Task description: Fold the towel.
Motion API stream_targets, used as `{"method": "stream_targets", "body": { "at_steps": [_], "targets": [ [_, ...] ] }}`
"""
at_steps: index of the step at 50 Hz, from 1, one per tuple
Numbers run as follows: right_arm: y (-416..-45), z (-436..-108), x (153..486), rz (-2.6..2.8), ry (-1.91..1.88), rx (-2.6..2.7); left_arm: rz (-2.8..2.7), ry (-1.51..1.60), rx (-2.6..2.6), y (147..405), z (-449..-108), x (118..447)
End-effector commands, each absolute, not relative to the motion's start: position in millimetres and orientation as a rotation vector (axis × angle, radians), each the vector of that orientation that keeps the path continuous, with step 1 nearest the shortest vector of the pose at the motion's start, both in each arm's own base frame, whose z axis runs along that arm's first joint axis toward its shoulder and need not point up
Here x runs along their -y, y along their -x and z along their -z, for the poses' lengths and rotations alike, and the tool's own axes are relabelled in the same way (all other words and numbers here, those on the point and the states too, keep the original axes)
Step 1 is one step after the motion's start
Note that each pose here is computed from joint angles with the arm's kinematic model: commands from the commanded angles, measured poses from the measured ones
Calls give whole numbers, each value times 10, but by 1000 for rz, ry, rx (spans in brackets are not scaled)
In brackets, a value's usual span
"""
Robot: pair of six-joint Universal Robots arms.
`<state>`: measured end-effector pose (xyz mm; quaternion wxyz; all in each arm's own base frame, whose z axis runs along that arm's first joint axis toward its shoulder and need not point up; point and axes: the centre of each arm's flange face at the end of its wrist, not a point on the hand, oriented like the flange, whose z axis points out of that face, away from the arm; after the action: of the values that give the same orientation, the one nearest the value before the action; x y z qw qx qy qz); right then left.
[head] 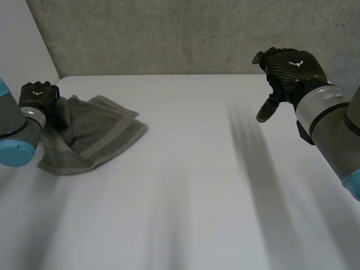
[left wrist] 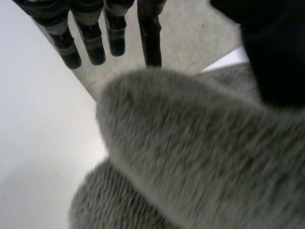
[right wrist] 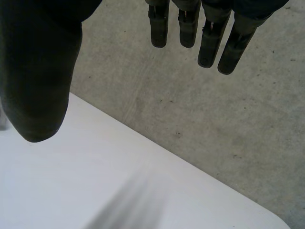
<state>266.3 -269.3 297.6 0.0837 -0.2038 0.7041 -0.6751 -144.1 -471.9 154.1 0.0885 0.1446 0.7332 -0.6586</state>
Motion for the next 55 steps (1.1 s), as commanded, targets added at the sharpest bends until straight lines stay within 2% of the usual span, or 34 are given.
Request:
{"method": "stream_targets", "body": {
  "at_steps": [1, 10, 15, 17, 18, 20, 23, 25, 26, 28, 31, 33, 34, 36, 38, 41, 47, 53, 55],
  "targets": [
    [-2666, -2943, 2698, 2006, 613, -2112, 1871, -494, -2175, 1363, -1288, 4789],
    [-2665, -2934, 2696, 2010, 631, -2116, 1824, -545, -2195, 1385, -1189, 4750],
    [-2661, -2925, 2696, 2007, 632, -2120, 1820, -586, -2238, 1575, -1281, 4616],
    [-2665, -2925, 2692, 2006, 633, -2118, 1844, -644, -2284, 1855, -1426, 4413],
    [-2665, -2925, 2692, 2007, 635, -2119, 1844, -644, -2284, 1856, -1426, 4412],
    [-2661, -2925, 2696, 2007, 633, -2120, 1932, -661, -2327, 2156, -1632, 4180],
    [-2661, -2925, 2696, 2011, 642, -2120, 1991, -652, -2359, 2302, -1756, 4050],
    [-2661, -2929, 2698, 2015, 647, -2119, 2109, -604, -2453, 2577, -1990, 3752],
    [-2660, -2935, 2696, 2019, 652, -2118, 2109, -604, -2454, 2578, -1991, 3750],
    [-2660, -2935, 2696, 2021, 656, -2119, 2202, -560, -2588, 2841, -2146, 3417],
    [-2657, -2941, 2702, 2025, 654, -2117, 2222, -554, -2669, 2971, -2162, 3242],
    [-2657, -2941, 2702, 2025, 654, -2117, 2205, -606, -2821, 3222, -2094, 2893],
    [-2653, -2944, 2707, 2026, 652, -2118, 2205, -606, -2822, 3223, -2093, 2891],
    [-2654, -2945, 2708, 2027, 652, -2116, 2146, -715, -2926, 3421, -1966, 2598],
    [-2654, -2945, 2708, 2028, 653, -2116, 2111, -776, -2959, 3501, -1898, 2474],
    [-2649, -2944, 2711, 2027, 653, -2119, 2045, -856, -3007, 3602, -1767, 2332],
    [-2652, -2945, 2703, 2027, 656, -2118, 2039, -908, -3026, 3647, -1758, 2289],
    [-2663, -2940, 2690, 2032, 681, -2118, 2145, -824, -2960, 3528, -1962, 2507],
    [-2663, -2936, 2688, 2033, 687, -2120, 2196, -725, -2908, 3368, -2064, 2728]
  ]
}}
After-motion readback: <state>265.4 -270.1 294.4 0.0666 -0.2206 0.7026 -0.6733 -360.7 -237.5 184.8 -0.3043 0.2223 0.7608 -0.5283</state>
